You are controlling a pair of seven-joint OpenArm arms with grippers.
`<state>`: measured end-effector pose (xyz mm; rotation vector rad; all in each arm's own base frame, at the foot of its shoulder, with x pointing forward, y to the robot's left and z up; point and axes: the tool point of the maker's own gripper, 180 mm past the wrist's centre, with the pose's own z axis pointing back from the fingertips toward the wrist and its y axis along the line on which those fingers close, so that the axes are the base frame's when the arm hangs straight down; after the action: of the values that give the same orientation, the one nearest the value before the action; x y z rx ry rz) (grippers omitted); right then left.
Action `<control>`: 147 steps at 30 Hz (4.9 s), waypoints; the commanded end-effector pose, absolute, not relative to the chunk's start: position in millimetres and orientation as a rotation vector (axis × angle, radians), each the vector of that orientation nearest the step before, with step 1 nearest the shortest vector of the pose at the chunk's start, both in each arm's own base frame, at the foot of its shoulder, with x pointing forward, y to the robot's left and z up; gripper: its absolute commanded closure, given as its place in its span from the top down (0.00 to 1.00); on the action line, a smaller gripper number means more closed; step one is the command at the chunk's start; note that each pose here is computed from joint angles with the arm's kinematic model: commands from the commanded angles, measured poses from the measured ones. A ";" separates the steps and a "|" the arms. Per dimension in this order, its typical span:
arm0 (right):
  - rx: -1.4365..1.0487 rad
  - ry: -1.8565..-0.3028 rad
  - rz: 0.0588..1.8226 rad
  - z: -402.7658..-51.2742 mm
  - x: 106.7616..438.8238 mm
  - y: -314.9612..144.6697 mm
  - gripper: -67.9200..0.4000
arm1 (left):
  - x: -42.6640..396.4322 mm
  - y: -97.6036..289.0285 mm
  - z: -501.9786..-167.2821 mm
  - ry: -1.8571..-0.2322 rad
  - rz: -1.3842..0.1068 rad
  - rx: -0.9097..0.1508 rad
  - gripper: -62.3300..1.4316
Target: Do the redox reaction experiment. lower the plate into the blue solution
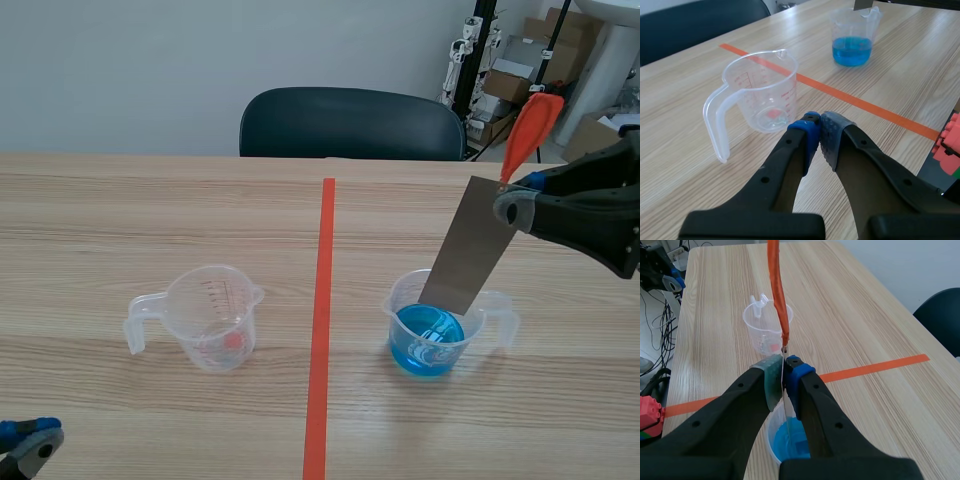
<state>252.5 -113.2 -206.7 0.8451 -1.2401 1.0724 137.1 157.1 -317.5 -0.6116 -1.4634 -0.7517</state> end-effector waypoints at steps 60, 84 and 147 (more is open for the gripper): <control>0.783 -1.281 0.978 -281.4 280.1 -104.9 0.01 | 99.3 77.0 -337.5 -1.737 -0.679 -0.686 1.00; 0.779 -1.265 0.981 -293.3 278.5 -103.6 0.01 | 102.4 76.0 -351.3 -1.667 -0.701 -0.647 1.00; 0.779 -1.266 0.981 -293.2 278.6 -103.6 0.01 | 101.8 76.1 -347.7 -1.686 -0.697 -0.656 1.00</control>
<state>272.2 -102.5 -301.5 0.7886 -1.2379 0.9747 102.4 76.3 -352.3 -0.6507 -1.6652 -0.7090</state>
